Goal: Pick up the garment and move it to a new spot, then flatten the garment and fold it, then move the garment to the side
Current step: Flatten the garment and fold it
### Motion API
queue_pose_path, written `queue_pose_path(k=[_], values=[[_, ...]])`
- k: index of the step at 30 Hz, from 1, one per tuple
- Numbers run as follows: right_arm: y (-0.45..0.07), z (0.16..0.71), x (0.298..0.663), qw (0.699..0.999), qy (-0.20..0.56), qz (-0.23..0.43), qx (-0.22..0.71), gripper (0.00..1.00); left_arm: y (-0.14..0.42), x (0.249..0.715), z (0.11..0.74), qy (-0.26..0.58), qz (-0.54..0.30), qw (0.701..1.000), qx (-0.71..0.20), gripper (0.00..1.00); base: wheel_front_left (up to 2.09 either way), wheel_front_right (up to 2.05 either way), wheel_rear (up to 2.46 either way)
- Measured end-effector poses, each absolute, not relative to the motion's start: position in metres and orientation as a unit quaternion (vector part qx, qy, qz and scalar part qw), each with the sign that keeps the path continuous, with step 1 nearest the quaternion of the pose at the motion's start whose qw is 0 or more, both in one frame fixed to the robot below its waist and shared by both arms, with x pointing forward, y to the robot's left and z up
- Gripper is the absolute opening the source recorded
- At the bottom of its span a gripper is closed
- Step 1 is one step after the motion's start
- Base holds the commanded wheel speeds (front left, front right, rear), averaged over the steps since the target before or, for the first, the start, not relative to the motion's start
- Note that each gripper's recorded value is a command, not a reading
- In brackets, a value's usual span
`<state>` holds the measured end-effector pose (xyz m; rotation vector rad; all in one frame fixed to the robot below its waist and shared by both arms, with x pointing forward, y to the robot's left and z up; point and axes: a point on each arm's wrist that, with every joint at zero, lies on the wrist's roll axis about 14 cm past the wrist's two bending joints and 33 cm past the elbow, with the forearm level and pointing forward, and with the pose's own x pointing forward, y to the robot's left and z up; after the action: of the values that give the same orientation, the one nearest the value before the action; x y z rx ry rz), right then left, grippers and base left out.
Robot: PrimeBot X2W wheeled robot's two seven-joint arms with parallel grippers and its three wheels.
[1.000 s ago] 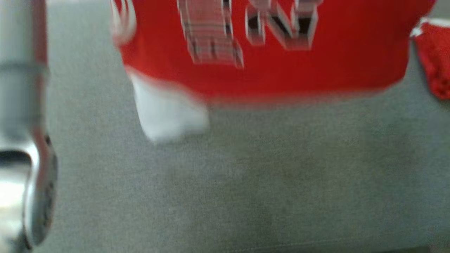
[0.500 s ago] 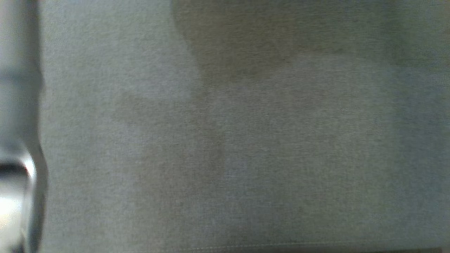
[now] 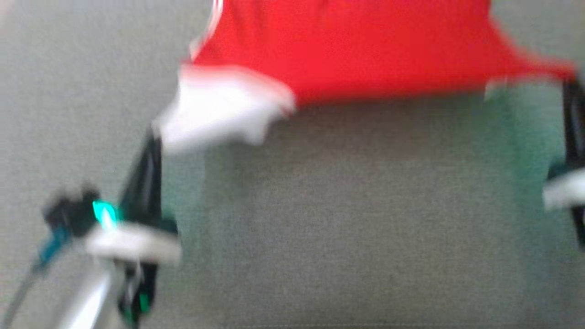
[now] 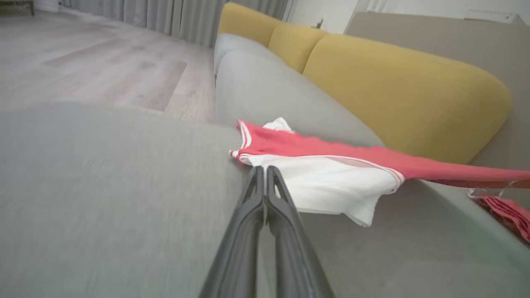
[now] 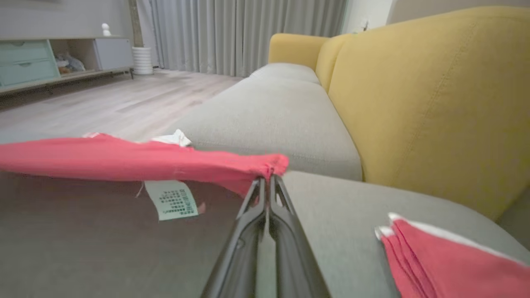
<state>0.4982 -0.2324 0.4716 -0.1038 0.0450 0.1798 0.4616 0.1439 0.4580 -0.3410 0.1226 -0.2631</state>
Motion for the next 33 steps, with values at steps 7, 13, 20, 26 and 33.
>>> queue_pose_path(k=[7,13,20,26,33], values=[[-0.239,0.443,0.381,0.992,0.082,0.076,-0.057,0.00,0.137,0.331,0.427,0.172,-0.096,0.959,-0.205,0.00,0.00,0.00,0.00],[-0.243,0.439,0.349,0.993,0.094,0.054,-0.041,0.00,0.132,0.311,0.438,0.176,-0.098,0.956,-0.214,0.00,0.00,0.00,0.00],[-0.242,0.438,0.374,0.995,0.089,0.046,-0.028,0.00,0.120,0.370,0.467,0.121,-0.138,0.959,-0.215,0.00,0.00,0.00,0.00],[-0.234,0.434,0.418,0.994,0.085,0.058,-0.025,0.00,0.107,0.436,0.479,0.098,-0.177,0.960,-0.193,0.00,0.00,0.00,0.00],[-0.243,0.414,0.450,0.992,0.114,0.051,-0.035,0.00,0.088,0.489,0.472,0.096,-0.198,0.957,-0.192,0.00,0.00,0.00,0.00]])
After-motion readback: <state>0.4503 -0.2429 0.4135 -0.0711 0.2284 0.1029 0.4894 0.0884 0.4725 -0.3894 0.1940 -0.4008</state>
